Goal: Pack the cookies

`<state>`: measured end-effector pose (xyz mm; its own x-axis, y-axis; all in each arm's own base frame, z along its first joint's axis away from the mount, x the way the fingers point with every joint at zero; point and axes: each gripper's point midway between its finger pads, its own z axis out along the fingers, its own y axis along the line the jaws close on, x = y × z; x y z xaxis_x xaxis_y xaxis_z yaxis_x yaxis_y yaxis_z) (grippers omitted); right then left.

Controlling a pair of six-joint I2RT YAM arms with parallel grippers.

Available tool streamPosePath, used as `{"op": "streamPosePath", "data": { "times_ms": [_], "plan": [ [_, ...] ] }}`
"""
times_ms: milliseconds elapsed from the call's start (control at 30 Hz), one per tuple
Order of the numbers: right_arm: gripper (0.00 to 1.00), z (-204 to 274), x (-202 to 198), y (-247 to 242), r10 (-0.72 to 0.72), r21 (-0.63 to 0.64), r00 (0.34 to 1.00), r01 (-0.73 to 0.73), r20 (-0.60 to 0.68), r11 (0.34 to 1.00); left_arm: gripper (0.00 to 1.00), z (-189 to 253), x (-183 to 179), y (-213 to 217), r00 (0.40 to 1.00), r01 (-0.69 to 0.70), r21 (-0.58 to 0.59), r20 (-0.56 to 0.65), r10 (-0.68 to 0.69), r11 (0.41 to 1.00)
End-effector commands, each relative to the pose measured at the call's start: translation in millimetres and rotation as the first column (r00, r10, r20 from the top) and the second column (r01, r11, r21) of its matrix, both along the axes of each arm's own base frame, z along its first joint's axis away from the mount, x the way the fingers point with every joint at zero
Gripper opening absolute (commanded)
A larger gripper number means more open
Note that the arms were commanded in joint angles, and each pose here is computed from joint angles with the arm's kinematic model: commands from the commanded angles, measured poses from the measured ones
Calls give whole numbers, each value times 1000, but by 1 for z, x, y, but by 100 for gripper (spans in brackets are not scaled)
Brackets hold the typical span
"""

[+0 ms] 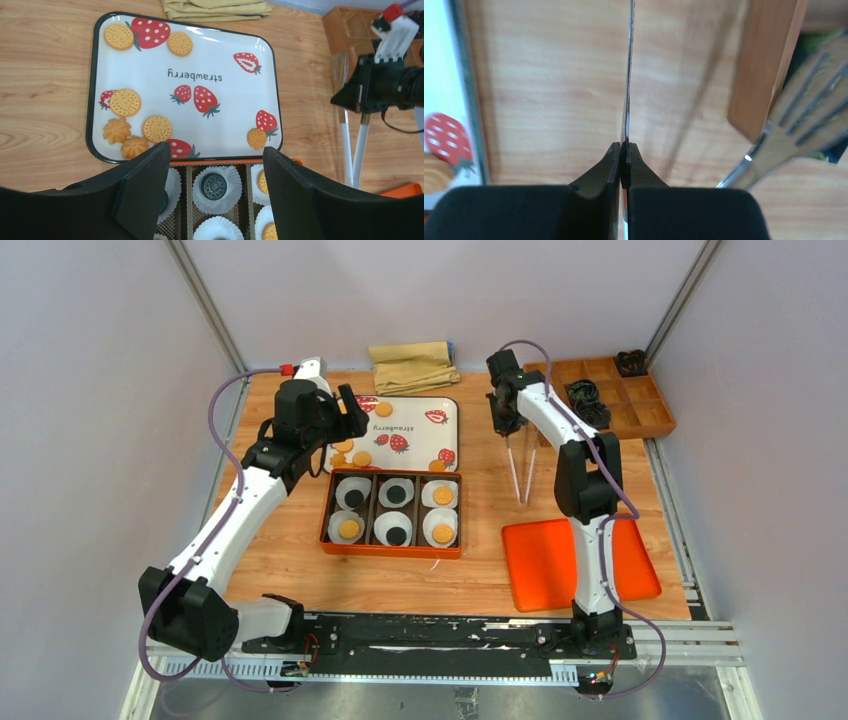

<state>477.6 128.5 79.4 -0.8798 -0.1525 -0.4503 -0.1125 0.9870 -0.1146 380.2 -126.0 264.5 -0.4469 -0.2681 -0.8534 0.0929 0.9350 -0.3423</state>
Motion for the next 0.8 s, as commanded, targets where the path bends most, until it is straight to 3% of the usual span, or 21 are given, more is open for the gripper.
{"op": "streamPosePath", "data": {
  "times_ms": [0, 367, 433, 500, 567, 667, 700, 767],
  "plan": [
    [0, 9, 19, 20, 85, 34, 996, -85, -10, 996, 75, 3, 4, -2, 1000, 2, 8, 10, -2, 1000],
    [0, -2, 54, 47, 179, 11, 982, -180, 55, 984, 75, -3, 11, -5, 1000, 9, 15, -7, -9, 1000],
    [5, -4, 64, 50, 187, 8, 980, -188, 71, 982, 75, -3, 12, -5, 1000, 8, 14, -9, -8, 1000],
    [17, -8, 73, 47, 172, -18, 981, -171, 87, 985, 75, 0, 12, -5, 1000, 9, 13, -2, -9, 1000],
    [35, -10, 80, 43, 161, -41, 981, -157, 112, 987, 75, 0, 11, -4, 1000, 6, 17, -1, -6, 1000],
    [75, -9, 87, 41, 155, -54, 976, -148, 152, 987, 75, -1, 10, -3, 1000, 2, 24, -2, -2, 1000],
    [84, -7, 89, 42, 155, -45, 973, -150, 168, 988, 75, -1, 10, -2, 1000, 2, 25, -2, -2, 1000],
    [88, 0, 93, 47, 159, -19, 967, -158, 199, 987, 75, -2, 10, -3, 1000, 6, 25, -4, -5, 1000]
  ]
}}
